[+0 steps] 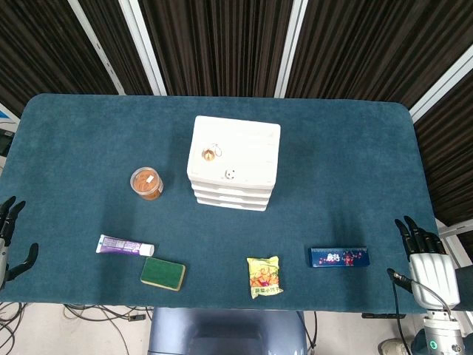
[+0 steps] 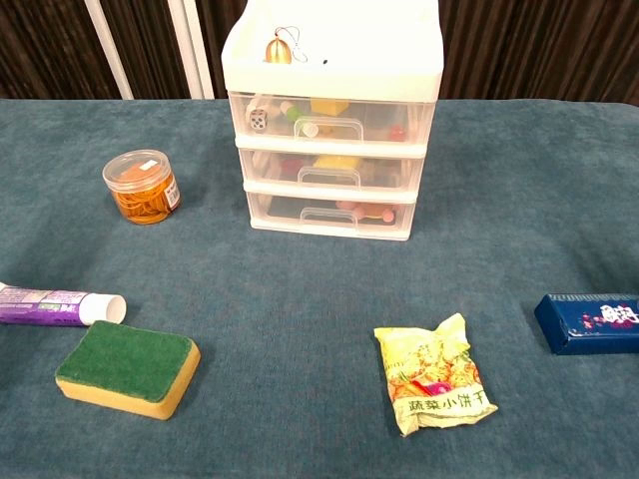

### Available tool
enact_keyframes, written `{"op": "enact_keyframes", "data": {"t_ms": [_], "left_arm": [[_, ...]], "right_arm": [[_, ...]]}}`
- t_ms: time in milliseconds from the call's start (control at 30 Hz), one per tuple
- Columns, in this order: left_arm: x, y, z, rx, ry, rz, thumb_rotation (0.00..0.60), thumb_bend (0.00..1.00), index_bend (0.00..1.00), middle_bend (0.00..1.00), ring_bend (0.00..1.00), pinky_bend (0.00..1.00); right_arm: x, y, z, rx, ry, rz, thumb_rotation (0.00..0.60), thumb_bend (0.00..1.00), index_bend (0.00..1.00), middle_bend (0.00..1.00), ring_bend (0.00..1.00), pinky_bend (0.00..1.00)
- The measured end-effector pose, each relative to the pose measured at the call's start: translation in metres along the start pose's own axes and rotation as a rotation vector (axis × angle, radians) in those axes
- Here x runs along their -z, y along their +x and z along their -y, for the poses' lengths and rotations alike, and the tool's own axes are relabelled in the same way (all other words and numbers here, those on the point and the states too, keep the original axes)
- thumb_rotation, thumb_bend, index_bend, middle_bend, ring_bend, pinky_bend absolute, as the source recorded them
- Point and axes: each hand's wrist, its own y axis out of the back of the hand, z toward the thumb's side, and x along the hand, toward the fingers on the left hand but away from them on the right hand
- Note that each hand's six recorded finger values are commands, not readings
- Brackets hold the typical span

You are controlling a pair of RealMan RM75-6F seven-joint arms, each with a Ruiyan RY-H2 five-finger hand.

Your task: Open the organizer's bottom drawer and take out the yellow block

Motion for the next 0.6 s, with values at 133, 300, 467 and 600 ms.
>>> {"op": "enact_keyframes", "data": {"t_ms": [133,300,467,600], "left_arm": [[0.0004,-0.0003,-0.0003,-0.001,-0.001,-0.003,0.6,0.4,0.03,0.0,0.0,0.0],[0.0005,-0.0003,-0.0009,-0.003,-0.001,-0.004,0.6,0.4,0.03,0.0,0.0,0.0],[-0.0001,-0.0004,0.0002,0.002,0.0,-0.003,0.6,0.4,0.03,0.0,0.0,0.0],[0.0004,-0.0003,0.0,0.001,0.0,-0.006,0.6,0.4,0.03,0.0,0.0,0.0]], "right_arm": [[-0.0004,0.0001,0.0003,-0.004,-0.003,0.0,0.6,0.07,0.1,0.1,0.21,0.23],[-0.0009,0.0005,0.0005,-0.009,-0.013,0.0,0.6,0.07,0.1,0.1,0.21,0.23],[0.0012,-0.0004,0.0005,-0.007,-0.024,0.01,0.6,0.07,0.1,0.1,0.22,0.23],[0.0014,-0.0006,0.0024,-0.02,-0.064,0.012,0.6,0.07,0.1,0.1,0.24,0.26]]}}
